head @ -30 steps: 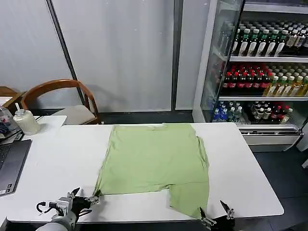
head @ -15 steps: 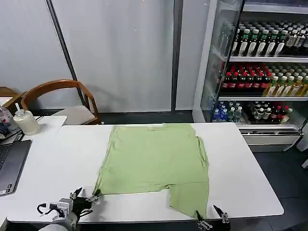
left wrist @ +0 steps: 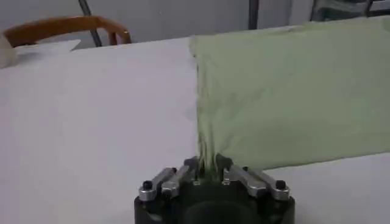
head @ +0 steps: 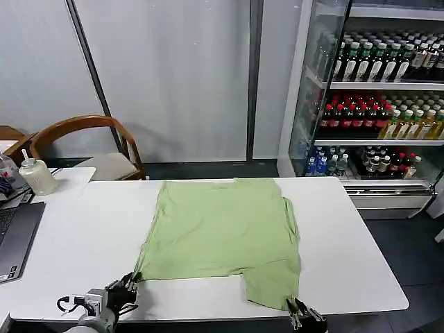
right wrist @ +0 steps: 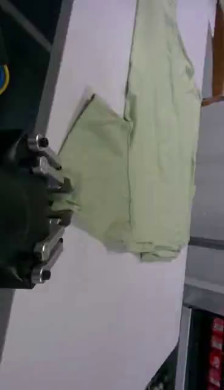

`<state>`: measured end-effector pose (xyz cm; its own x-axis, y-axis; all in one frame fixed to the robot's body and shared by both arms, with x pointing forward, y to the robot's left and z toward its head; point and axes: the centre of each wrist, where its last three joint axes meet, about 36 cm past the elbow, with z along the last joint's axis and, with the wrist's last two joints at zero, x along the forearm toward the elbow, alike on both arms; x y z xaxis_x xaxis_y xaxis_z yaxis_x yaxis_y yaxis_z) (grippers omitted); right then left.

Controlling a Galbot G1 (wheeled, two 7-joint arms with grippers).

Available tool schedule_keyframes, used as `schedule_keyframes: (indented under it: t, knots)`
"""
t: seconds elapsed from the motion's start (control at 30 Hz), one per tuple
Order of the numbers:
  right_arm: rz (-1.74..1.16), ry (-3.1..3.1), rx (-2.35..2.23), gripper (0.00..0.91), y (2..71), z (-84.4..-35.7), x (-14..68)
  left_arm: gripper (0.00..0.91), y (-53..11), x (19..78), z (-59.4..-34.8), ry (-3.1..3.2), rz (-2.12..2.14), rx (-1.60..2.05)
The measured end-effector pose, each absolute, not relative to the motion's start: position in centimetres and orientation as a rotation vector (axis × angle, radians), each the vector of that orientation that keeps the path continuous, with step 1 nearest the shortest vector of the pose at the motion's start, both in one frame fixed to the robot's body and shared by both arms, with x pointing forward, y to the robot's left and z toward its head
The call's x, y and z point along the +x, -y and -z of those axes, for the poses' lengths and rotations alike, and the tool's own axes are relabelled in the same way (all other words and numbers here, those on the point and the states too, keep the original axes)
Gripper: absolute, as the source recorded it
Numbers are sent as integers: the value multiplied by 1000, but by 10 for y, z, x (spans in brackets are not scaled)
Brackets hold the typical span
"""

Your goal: Fold and organize the clothes.

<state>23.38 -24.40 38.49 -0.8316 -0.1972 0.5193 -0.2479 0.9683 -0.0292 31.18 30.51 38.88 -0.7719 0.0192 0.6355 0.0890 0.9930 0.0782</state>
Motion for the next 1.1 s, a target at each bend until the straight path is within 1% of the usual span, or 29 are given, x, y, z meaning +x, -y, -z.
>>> schedule_keyframes:
  t: [0.07, 0.1, 0.4, 0.8, 1.1]
  knots:
    - [-123, 2601, 317, 0, 244, -389, 237, 30, -305, 313, -390, 2457, 127, -83]
    - [-122, 2613, 316, 0, 245, -392, 240, 10, -304, 314, -391, 2462, 121, -87]
    - [-105, 2678, 330, 0, 247, -405, 267, 10, -308, 334, -406, 2530, 77, -129]
    - [-93, 2761, 338, 0, 246, -415, 328, 10, -313, 385, -416, 2645, -31, -177]
    - [-109, 2800, 341, 0, 242, -411, 380, 10, -322, 423, -420, 2706, -85, -170]
